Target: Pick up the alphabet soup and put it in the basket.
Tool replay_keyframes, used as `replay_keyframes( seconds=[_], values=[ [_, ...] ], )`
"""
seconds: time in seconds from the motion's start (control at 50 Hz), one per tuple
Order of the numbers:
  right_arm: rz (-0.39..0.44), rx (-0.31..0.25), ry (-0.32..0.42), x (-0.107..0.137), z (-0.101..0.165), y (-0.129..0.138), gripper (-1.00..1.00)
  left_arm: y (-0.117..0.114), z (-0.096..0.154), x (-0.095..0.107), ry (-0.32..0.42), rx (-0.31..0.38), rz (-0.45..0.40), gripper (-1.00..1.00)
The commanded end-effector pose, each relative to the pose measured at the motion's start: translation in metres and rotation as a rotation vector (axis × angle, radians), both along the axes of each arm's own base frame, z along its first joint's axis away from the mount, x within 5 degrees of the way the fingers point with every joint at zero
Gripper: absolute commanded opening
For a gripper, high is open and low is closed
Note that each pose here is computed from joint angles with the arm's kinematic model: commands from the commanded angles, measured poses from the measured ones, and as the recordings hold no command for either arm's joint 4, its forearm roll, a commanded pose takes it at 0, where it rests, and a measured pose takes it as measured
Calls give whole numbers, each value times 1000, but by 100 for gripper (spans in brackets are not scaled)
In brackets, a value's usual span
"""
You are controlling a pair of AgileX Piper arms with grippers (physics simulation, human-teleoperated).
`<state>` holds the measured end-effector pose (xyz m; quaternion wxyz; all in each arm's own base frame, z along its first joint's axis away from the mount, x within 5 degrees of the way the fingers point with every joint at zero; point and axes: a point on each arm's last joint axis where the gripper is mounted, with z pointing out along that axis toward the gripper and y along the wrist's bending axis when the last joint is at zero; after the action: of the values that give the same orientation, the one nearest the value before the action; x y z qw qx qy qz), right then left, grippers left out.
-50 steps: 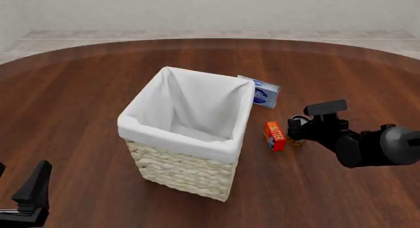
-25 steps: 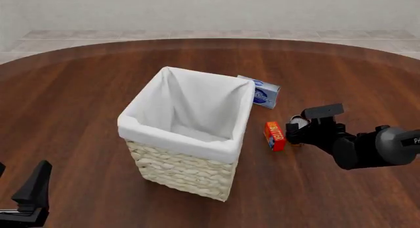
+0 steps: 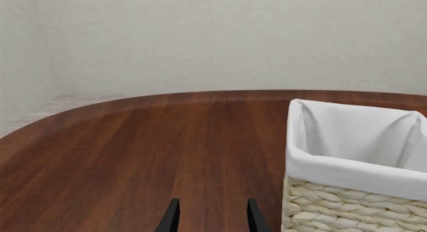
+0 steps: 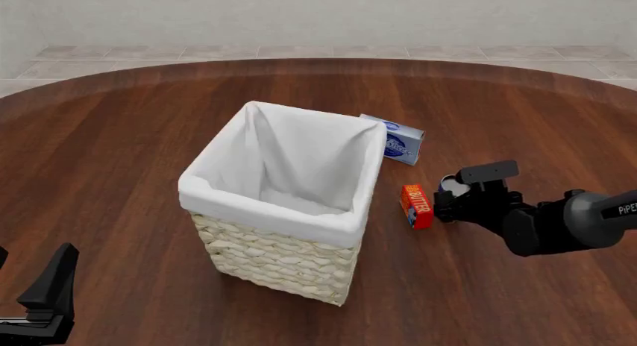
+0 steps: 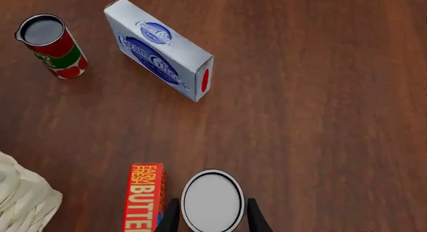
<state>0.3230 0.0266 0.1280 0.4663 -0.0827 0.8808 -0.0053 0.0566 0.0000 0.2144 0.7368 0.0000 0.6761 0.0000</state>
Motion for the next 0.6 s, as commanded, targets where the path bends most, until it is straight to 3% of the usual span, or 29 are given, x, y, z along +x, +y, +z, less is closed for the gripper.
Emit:
replay_keyframes(
  seconds=[0.02, 0.38, 0.4, 0.6],
  values=[
    [-9, -2, 10, 4, -3, -3, 100, 0, 0, 0, 0, 0, 0, 100],
    [2, 1, 18, 6, -8, 2, 100, 0, 0, 0, 0, 0, 0, 100],
    [2, 1, 18, 6, -8, 2, -100, 0, 0, 0, 0, 0, 0, 100],
    [8, -2, 3, 4, -4, 3, -100, 0, 0, 0, 0, 0, 0, 100]
  ],
)
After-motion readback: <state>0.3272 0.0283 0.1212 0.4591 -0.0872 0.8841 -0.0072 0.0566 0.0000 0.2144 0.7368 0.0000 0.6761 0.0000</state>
